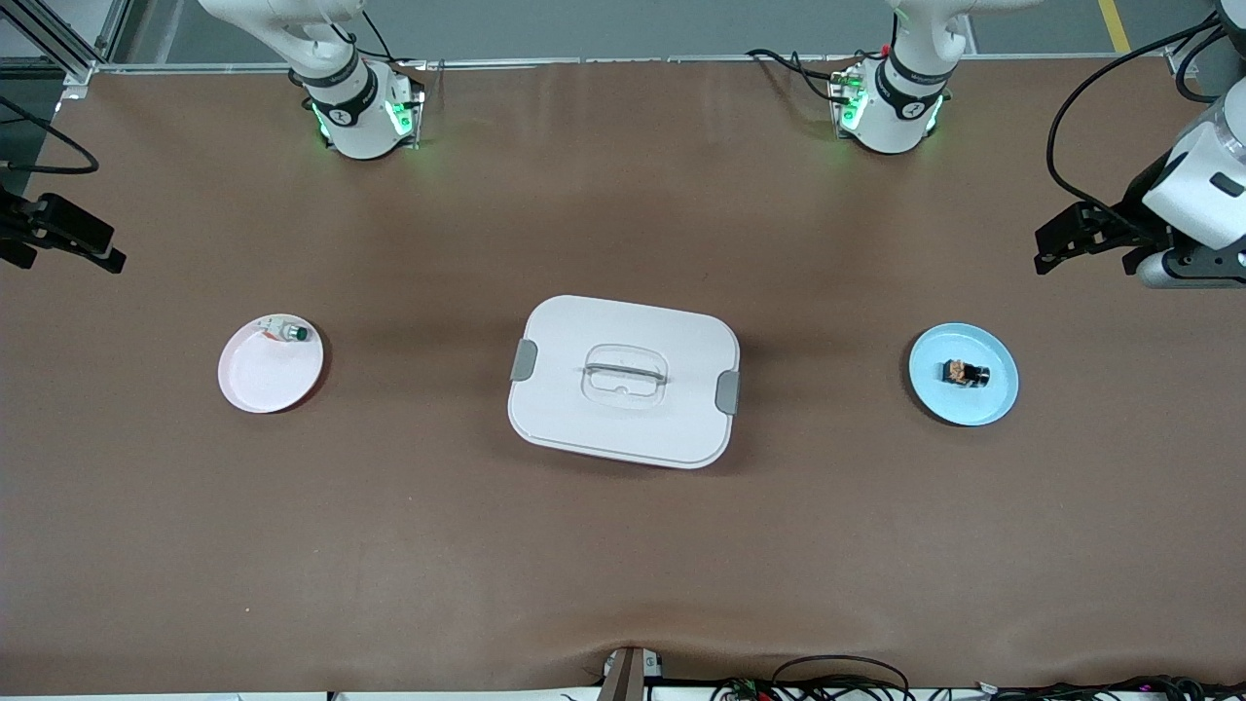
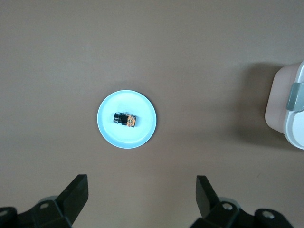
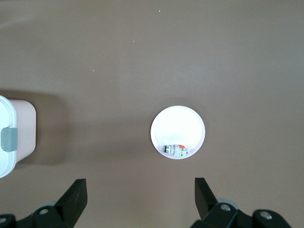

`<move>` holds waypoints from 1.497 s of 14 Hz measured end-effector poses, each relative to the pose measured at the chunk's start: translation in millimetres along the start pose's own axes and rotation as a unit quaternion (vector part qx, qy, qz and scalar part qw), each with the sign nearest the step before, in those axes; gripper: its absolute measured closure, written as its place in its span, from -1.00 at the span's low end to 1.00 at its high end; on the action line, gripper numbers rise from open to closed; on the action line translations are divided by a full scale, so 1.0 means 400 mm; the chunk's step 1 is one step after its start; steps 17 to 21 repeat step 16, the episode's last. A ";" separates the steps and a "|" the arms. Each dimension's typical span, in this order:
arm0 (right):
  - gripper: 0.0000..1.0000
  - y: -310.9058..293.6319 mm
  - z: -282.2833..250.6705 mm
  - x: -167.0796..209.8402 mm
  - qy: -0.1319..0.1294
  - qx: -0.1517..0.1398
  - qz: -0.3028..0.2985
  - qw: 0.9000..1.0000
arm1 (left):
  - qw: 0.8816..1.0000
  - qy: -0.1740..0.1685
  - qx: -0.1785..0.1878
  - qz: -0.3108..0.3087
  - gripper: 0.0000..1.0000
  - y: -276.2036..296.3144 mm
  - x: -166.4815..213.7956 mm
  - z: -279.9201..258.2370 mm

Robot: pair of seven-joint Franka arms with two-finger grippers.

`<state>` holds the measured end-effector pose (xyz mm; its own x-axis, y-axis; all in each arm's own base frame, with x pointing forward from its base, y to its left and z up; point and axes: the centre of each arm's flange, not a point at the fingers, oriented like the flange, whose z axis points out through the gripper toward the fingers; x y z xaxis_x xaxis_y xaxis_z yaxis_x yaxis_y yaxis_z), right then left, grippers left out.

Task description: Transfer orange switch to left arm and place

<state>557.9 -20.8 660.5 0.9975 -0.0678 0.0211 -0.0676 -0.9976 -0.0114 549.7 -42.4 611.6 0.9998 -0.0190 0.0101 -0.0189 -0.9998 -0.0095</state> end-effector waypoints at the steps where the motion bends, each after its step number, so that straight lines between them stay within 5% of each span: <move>1: -1.00 0.000 0.000 0.000 0.001 0.000 -0.001 1.000 | 1.000 0.000 0.000 0.000 -1.00 0.000 0.000 0.000; 21: -1.00 0.000 -0.002 0.003 0.006 -0.001 -0.001 1.000 | 1.000 -0.002 0.000 0.000 -1.00 0.000 -0.001 0.001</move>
